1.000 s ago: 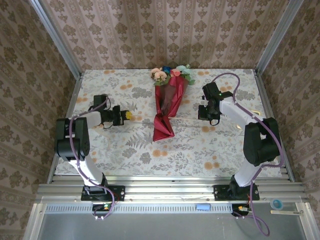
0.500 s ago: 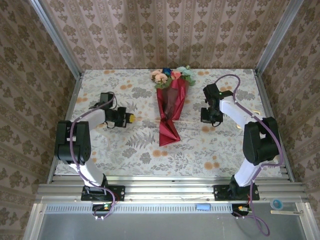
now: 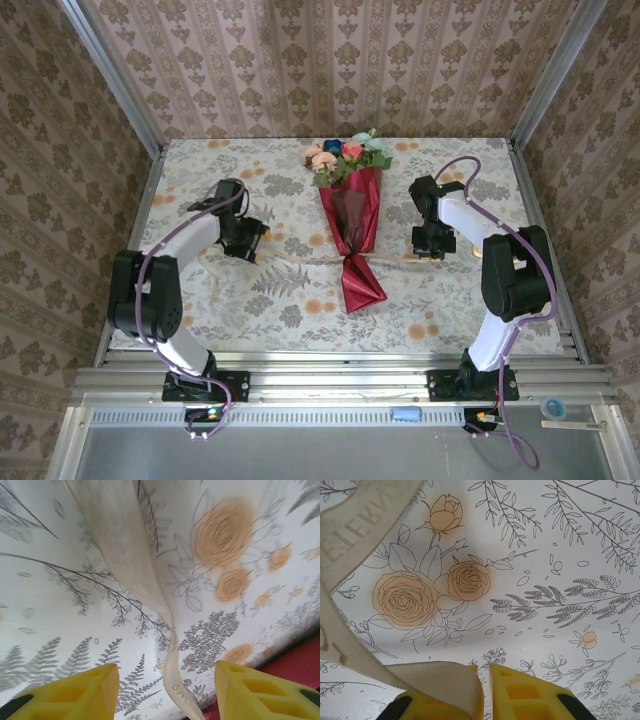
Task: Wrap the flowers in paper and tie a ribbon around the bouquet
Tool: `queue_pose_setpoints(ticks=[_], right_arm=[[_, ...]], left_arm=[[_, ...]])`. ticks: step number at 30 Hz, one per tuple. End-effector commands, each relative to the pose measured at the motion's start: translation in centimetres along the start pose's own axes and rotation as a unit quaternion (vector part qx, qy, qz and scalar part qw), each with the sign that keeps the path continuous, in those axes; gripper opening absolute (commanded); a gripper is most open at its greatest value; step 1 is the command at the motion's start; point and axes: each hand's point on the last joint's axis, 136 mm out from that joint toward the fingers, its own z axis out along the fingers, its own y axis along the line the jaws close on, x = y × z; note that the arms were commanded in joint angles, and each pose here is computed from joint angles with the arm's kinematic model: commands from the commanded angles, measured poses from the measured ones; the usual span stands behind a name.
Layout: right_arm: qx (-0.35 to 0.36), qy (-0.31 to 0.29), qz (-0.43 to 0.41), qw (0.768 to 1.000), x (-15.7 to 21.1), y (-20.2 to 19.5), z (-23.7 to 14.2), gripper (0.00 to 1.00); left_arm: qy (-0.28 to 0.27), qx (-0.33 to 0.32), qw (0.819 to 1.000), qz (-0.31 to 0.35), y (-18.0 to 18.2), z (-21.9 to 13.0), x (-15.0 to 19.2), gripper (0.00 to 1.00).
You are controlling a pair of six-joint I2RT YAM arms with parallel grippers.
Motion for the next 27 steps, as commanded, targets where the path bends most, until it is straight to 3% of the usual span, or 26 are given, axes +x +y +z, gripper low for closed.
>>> queue_pose_setpoints(ticks=[1,3,9,16,22,27], right_arm=[[0.011,-0.001,0.010,1.000,-0.1,-0.4,-0.5,0.16],[0.009,0.000,0.009,1.000,-0.1,-0.3,-0.4,0.16],[0.008,0.001,0.007,1.000,0.0,-0.1,-0.3,0.16],[0.005,0.003,0.011,1.000,0.4,0.0,-0.2,0.16],[0.004,0.003,0.013,1.000,0.5,0.1,-0.1,0.17],[0.008,0.004,0.010,1.000,0.3,0.1,-0.1,0.19]], left_arm=[[-0.042,-0.064,0.997,-0.009,2.8,-1.3,-1.2,0.51],[-0.035,-0.092,0.994,-0.039,3.6,-0.7,-1.4,0.50],[-0.009,-0.082,0.995,-0.063,0.9,2.5,-1.8,0.51],[0.012,-0.080,0.995,-0.059,-0.6,5.2,-1.3,0.52],[0.045,-0.069,0.994,-0.075,0.2,7.4,0.5,0.24],[0.051,-0.053,0.996,-0.058,-0.6,6.5,1.3,0.08]])
